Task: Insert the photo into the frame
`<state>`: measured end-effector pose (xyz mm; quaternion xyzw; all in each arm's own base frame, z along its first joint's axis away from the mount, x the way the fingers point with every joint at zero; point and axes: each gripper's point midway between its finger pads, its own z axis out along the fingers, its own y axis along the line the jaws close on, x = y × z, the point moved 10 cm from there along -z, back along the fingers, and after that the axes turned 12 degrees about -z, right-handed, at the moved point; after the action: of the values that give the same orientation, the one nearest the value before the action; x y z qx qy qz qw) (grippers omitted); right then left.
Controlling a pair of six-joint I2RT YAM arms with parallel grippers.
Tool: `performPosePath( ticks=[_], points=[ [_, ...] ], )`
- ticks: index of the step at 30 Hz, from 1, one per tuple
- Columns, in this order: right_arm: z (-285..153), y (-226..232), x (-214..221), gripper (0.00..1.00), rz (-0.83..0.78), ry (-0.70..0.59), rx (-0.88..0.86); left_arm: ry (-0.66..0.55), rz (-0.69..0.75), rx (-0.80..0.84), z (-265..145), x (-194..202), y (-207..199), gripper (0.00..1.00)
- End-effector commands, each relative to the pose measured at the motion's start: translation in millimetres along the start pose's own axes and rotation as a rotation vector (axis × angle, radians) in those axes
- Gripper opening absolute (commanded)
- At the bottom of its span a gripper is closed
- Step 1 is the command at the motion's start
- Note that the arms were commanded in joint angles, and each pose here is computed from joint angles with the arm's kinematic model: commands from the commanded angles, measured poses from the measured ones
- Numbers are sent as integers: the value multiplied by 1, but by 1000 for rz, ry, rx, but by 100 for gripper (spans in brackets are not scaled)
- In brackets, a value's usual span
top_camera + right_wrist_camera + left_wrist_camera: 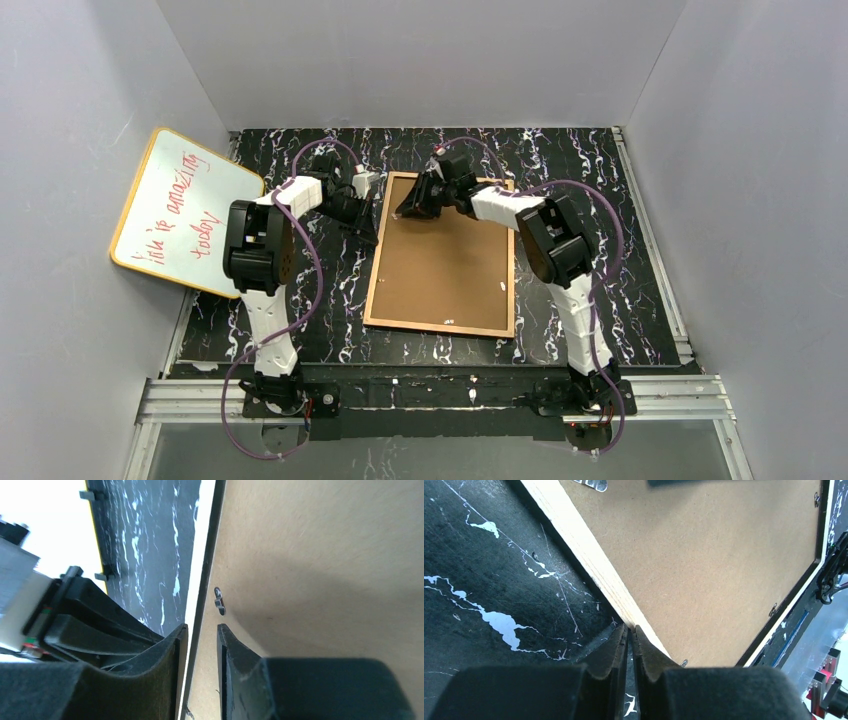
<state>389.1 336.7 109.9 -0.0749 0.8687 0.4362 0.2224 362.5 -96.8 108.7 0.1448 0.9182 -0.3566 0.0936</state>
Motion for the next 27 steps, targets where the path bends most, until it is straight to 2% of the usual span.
performPosePath(
  ticks=[1, 12, 16, 27],
  points=[
    [-27, 12, -29, 37, -59, -94, -11, 48, 24, -64, -4, 14, -1, 5],
    [2, -12, -18, 38, -18, -36, 20, 45, 20, -65, -4, 14, -2, 5],
    [9, -13, -10, 34, -14, -14, 29, 47, 17, -62, -4, 14, -2, 5],
    [23, -10, -1, 30, -23, -2, 43, 53, 11, -59, -2, 16, -1, 5]
  ],
)
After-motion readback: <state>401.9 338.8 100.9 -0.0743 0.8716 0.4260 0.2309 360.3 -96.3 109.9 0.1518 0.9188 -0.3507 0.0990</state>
